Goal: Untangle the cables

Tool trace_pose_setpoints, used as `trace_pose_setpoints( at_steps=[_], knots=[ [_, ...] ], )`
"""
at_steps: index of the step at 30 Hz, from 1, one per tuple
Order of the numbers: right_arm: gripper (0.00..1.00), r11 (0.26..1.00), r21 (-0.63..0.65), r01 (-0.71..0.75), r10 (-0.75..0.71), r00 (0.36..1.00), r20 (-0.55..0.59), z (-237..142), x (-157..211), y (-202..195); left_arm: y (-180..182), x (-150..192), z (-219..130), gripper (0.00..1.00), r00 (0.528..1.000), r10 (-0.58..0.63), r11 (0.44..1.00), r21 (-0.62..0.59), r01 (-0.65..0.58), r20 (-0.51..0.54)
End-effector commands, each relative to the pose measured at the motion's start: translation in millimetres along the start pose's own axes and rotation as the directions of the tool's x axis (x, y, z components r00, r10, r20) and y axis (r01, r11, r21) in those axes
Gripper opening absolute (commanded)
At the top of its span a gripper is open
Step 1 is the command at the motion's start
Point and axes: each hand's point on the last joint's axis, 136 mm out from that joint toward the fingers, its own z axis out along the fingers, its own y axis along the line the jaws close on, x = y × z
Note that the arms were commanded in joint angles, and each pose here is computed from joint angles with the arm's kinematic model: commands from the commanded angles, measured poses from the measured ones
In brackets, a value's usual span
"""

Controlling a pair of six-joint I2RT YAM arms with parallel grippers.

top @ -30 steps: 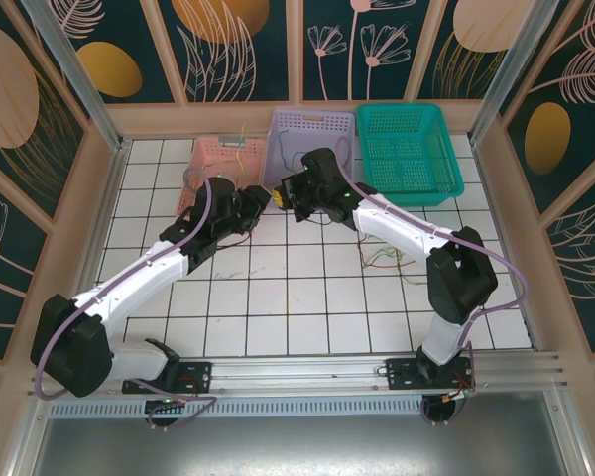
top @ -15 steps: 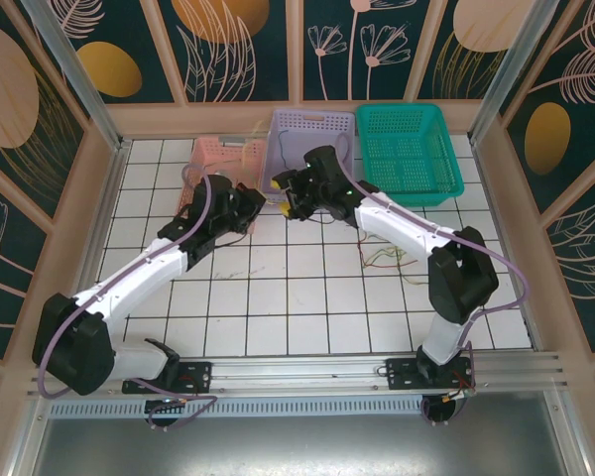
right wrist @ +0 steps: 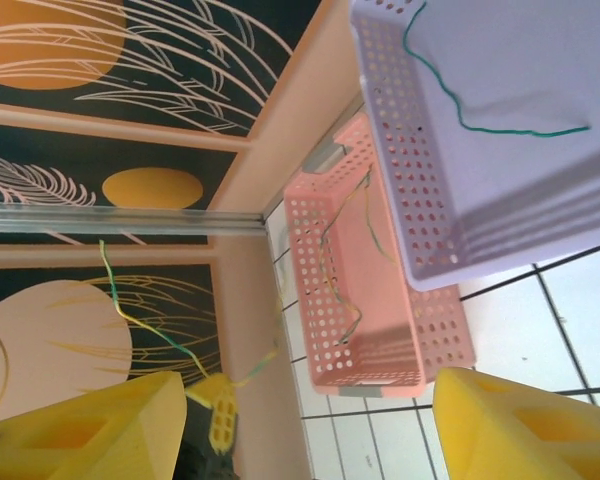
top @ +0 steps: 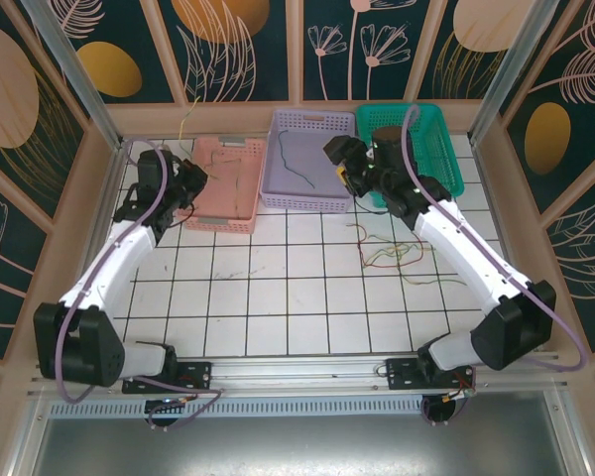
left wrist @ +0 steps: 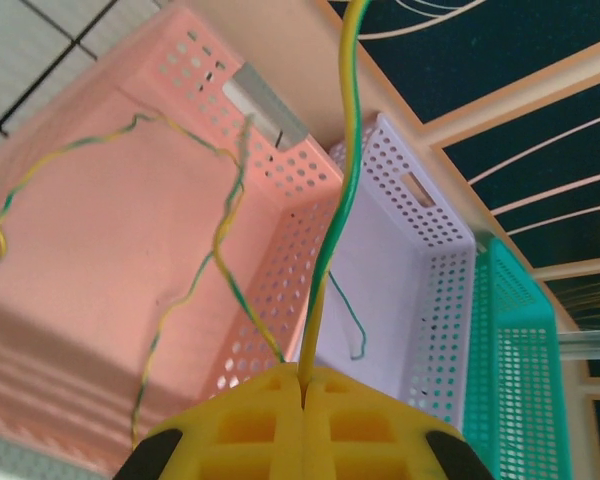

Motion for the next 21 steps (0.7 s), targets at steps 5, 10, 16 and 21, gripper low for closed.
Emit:
trace_pose_setpoints(
  at_steps=[5,10,16,21],
  knots=[
    [0.65,0.995,0.097,0.018,-0.015,0.999,-0.031,-2,14,-43,9,30,45,0.00,0.981,0.086,0.996,0.050,-0.078,-0.171],
    [0.65,0.995,0.102,0.010,-0.006,0.999,-0.036,-2,16,-47,32,67,65,0.00,0.952,0.065,0.997,0.059,-0.049,-0.301],
    [0.64,0.995,0.104,0.005,0.000,0.999,-0.049,2,18,-48,63,88,75,0.01,0.918,0.066,0.995,-0.042,-0.090,-0.392],
    [0.64,0.995,0.104,0.009,-0.004,0.998,-0.055,3,21,-46,81,84,83,0.38,0.904,0.088,0.976,-0.143,-0.161,-0.417]
  ],
)
